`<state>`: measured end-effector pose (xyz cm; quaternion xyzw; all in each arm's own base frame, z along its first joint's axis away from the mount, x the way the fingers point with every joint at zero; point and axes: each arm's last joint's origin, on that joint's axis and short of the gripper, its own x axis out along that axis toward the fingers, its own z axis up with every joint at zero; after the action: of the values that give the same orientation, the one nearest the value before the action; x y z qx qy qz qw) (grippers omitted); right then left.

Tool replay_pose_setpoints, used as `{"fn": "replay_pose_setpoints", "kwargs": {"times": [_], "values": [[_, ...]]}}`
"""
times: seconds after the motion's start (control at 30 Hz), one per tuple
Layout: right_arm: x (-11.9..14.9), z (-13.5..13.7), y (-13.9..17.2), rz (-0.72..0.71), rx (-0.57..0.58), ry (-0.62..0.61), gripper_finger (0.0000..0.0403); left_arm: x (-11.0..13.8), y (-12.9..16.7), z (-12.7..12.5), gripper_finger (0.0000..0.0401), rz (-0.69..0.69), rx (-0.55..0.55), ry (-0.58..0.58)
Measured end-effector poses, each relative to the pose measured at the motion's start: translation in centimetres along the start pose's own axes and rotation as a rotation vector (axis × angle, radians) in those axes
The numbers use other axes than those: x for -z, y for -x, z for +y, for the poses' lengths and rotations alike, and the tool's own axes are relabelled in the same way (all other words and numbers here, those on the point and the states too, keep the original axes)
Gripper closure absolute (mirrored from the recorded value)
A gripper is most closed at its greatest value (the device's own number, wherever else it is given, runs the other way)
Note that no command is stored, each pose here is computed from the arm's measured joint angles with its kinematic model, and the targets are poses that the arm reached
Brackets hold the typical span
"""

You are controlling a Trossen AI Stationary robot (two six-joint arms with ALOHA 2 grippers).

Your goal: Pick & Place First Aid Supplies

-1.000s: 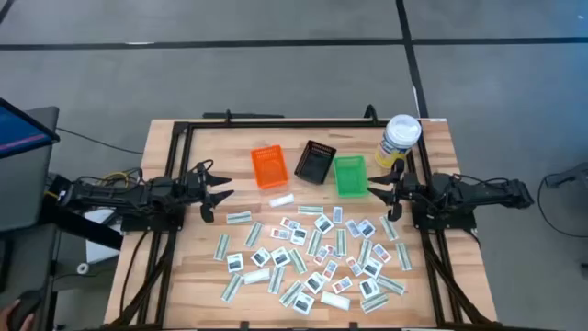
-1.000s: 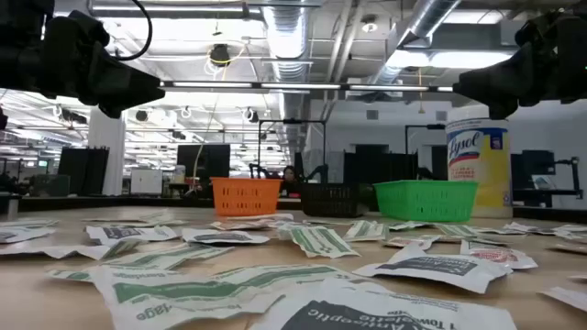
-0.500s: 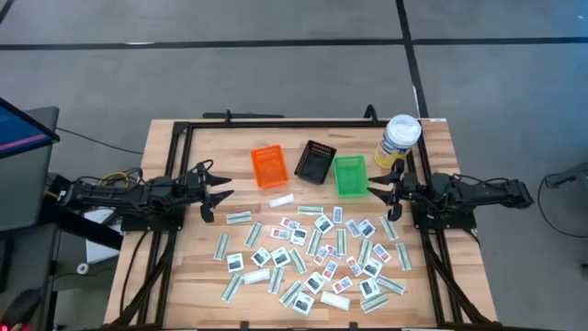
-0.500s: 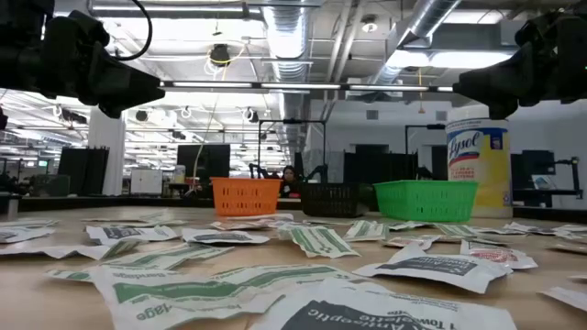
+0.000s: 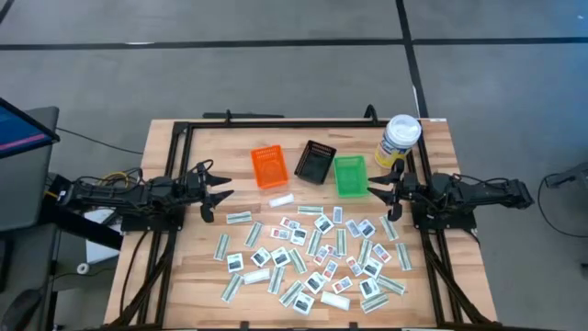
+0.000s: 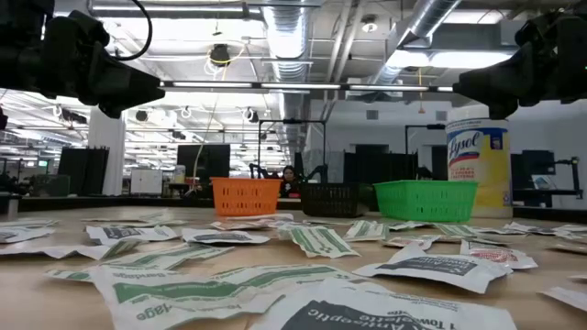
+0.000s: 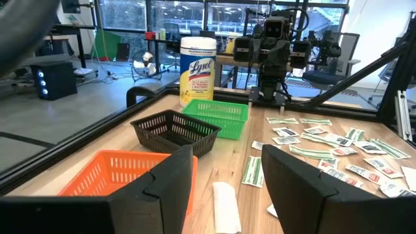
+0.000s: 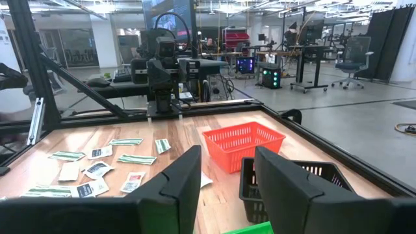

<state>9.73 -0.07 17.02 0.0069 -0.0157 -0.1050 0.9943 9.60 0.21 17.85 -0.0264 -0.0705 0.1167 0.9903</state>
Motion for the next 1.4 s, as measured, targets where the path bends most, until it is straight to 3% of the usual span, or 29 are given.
{"fn": "replay_pose_setpoints", "kwargs": {"times": [1.13, 1.4], "values": [[0.00, 0.00, 0.00, 0.000, 0.000, 0.000, 0.0268, -0.19, 0.00, 0.00, 0.0215, -0.018, 0.001, 0.006], [0.01, 0.00, 0.00, 0.000, 0.000, 0.000, 0.0268, -0.46, 0.00, -0.02, 0.0215, -0.045, 0.005, 0.087]]}}
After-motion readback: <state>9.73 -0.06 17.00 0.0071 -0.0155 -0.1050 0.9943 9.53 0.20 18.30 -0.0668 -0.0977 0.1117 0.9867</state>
